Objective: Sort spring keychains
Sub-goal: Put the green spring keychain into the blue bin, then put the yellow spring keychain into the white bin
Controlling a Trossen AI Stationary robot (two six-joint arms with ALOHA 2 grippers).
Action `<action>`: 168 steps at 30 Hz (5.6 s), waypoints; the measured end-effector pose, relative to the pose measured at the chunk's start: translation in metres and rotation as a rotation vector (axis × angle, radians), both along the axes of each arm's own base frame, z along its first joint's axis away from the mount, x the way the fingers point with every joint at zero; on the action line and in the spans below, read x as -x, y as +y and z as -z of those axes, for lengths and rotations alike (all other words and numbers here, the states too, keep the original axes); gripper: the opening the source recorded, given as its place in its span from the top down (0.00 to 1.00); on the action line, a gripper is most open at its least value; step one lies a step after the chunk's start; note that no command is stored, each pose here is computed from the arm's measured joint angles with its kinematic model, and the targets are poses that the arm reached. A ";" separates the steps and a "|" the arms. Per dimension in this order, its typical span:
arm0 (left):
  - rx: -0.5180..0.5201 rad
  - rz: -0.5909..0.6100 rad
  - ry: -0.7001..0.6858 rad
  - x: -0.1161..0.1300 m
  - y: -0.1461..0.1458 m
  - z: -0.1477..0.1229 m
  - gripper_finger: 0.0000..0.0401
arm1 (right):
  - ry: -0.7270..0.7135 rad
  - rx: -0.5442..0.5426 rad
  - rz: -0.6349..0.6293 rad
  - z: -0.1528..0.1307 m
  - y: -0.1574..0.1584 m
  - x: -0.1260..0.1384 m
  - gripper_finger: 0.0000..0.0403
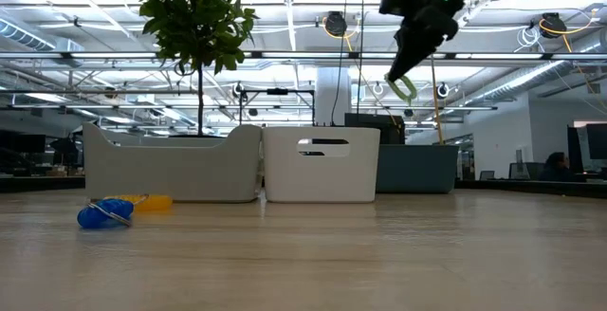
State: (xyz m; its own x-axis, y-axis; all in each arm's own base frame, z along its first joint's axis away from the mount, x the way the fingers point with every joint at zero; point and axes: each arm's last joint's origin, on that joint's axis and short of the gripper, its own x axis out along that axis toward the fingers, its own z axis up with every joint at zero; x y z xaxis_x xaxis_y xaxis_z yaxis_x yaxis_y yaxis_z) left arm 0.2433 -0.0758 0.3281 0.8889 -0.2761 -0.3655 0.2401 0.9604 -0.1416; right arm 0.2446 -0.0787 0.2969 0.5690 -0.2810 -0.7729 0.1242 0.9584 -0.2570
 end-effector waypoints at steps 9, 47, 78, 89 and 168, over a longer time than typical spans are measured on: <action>-0.002 -0.001 0.008 0.000 0.000 0.001 0.34 | 0.172 -0.005 0.005 -0.021 -0.044 -0.020 1.00; 0.020 -0.019 0.043 0.001 0.001 0.003 0.34 | 0.423 -0.189 -0.029 0.102 -0.134 -0.063 1.00; 0.035 -0.021 0.049 0.001 0.000 0.003 0.34 | 0.373 -0.099 -0.039 0.096 -0.124 -0.052 0.40; 0.035 -0.020 0.050 0.001 0.000 0.003 0.34 | 0.115 -0.023 -0.009 0.024 -0.098 -0.040 0.38; -0.533 0.010 0.861 -0.031 -0.043 0.094 0.34 | -0.981 -0.331 -0.545 -0.017 0.131 -0.039 0.38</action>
State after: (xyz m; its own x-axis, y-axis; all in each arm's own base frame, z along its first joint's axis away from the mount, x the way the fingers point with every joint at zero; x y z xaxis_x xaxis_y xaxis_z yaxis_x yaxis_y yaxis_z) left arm 0.2741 -0.1189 0.2345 0.2638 0.1040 -0.9590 0.2671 0.9474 0.1762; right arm 0.2836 0.0521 0.3142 0.9453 0.3174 0.0747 -0.3178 0.9481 -0.0074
